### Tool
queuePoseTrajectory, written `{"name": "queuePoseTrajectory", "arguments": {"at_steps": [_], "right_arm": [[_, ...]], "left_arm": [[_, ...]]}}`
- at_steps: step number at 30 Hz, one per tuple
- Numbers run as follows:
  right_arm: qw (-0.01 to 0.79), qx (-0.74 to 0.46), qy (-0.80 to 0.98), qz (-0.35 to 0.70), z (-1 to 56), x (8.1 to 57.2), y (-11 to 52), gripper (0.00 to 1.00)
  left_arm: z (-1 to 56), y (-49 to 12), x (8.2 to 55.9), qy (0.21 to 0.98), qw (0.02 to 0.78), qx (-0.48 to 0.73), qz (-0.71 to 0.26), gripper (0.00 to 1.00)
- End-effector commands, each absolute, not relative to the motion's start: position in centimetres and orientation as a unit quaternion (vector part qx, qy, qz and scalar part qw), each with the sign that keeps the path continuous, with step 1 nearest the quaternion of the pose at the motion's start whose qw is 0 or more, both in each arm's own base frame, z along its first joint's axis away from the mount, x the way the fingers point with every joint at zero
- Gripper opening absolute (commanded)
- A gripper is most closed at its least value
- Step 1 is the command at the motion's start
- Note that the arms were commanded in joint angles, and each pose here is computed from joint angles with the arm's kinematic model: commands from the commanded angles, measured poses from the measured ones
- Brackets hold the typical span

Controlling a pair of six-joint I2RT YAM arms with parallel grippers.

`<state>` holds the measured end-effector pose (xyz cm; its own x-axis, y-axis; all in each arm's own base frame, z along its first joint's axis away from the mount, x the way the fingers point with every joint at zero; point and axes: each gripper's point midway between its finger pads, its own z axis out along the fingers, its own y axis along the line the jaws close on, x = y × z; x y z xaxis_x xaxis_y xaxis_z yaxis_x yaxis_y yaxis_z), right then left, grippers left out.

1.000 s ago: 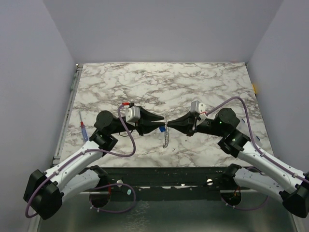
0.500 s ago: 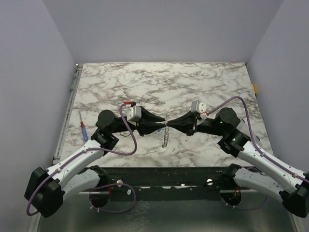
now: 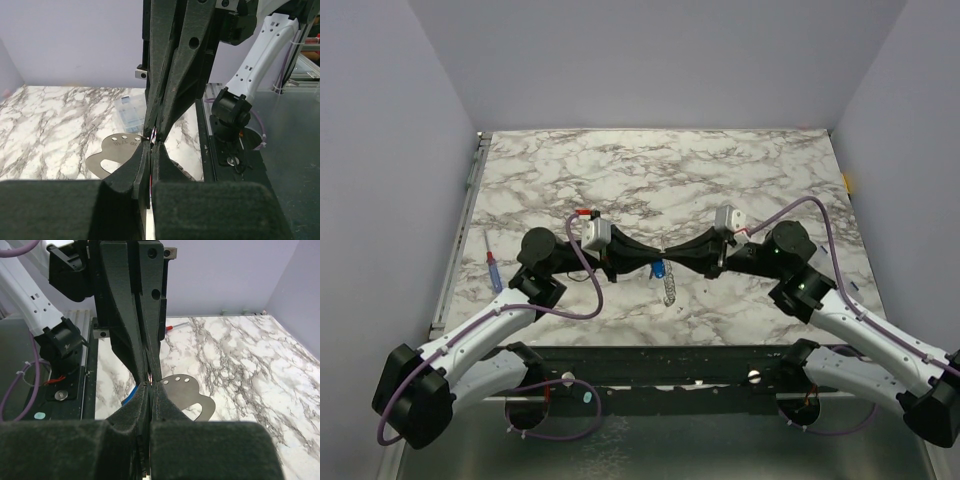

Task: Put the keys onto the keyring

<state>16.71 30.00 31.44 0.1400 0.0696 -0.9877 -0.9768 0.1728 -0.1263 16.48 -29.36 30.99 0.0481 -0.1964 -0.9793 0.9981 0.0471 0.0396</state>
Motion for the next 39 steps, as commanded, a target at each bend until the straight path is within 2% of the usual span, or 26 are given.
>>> {"name": "queuePoseTrajectory", "arguments": {"at_steps": [1,11,13,21,30,35,39], "right_arm": [[0.57,-0.476,0.494,0.452,31.4,16.4,30.6,0.03],[0.543,-0.482,0.569,0.387,29.1,18.0,29.3,0.46],[0.532,-0.484,0.588,0.37,28.5,18.6,29.1,0.49],[0.496,-0.521,0.621,0.311,26.9,20.2,28.6,0.48],[0.446,-0.578,0.609,0.31,24.9,20.1,29.7,0.48],[0.431,-0.584,0.613,0.311,24.0,20.6,30.3,0.35],[0.427,-0.584,0.615,0.313,23.6,20.7,30.6,0.34]], "left_arm": [[31.1,-29.3,16.9,0.446,0.575,0.447,-0.521,0.0],[27.7,-29.2,20.7,0.529,0.563,0.447,-0.452,0.0],[26.9,-29.0,21.4,0.545,0.561,0.45,-0.431,0.0],[25.3,-28.9,22.4,0.571,0.55,0.452,-0.408,0.0],[23.6,-29.1,22.6,0.593,0.524,0.463,-0.401,0.0],[22.9,-29.4,22.4,0.598,0.513,0.47,-0.398,0.0],[22.5,-29.5,22.3,0.6,0.509,0.474,-0.395,0.0]]}}
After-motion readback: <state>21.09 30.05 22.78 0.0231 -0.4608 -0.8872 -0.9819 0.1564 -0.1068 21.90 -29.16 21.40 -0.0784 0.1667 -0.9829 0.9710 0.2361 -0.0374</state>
